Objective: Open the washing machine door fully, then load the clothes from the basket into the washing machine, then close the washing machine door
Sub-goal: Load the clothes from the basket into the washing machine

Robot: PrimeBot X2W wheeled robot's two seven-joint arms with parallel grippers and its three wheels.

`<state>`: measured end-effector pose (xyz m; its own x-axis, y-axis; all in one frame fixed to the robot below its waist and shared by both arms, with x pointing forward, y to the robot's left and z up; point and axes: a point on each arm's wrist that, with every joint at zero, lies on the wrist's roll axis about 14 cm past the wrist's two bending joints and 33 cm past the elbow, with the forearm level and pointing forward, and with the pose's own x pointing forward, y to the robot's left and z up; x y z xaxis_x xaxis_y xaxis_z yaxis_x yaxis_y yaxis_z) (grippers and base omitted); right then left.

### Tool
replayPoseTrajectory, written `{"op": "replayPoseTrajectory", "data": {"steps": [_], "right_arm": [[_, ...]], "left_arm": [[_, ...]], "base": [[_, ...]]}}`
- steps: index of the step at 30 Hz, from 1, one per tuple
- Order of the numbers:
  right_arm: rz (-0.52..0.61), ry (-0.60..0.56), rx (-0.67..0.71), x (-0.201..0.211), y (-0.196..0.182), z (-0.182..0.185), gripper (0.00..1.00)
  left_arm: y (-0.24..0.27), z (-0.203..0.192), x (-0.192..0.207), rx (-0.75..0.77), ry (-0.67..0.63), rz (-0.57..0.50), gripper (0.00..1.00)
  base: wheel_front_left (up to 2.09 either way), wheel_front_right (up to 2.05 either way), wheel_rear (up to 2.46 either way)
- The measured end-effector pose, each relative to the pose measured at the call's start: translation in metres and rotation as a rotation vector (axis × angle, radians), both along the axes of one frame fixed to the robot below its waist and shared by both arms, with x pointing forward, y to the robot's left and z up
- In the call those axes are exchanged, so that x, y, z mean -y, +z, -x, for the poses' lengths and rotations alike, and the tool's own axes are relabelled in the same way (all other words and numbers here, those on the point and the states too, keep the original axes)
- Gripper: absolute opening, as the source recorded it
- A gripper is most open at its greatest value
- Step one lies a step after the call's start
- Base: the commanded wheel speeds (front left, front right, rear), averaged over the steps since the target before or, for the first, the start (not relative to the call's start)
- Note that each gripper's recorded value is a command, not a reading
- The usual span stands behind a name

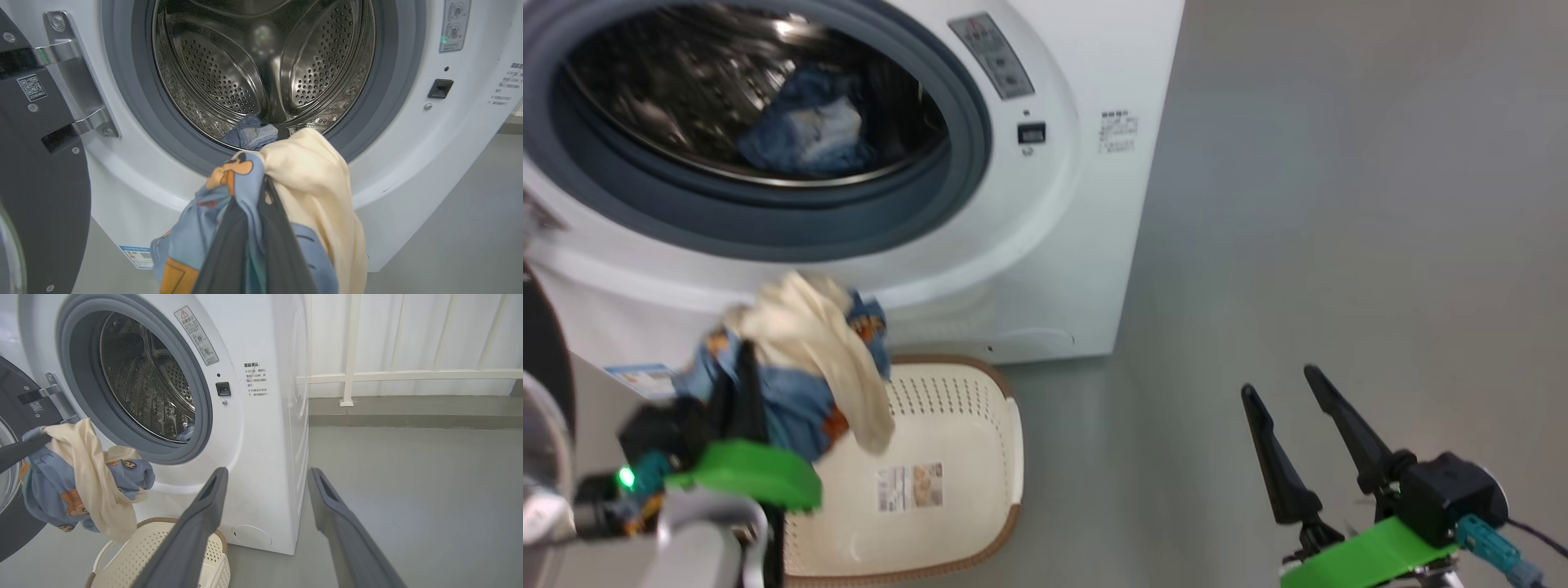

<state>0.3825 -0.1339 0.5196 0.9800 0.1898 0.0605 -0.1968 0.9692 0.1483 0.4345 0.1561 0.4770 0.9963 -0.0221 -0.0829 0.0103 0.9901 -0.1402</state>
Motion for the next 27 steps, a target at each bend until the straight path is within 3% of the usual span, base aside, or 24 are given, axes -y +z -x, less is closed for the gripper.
{"op": "replayPoseTrajectory", "data": {"steps": [17, 27], "right_arm": [[-0.028, -0.013, -0.061, 0.004, -0.052, -0.056, 1.0], [-0.044, -0.076, -0.131, 0.026, -0.085, -0.066, 1.0]], "left_arm": [[-0.014, -0.165, 0.005, -0.004, -0.054, 0.0, 0.0], [-0.049, -0.234, 0.022, -0.177, -0.125, -0.004, 0.0]], "base": [[0.0, 0.0, 0.0], [0.0, 0.0, 0.0]]}}
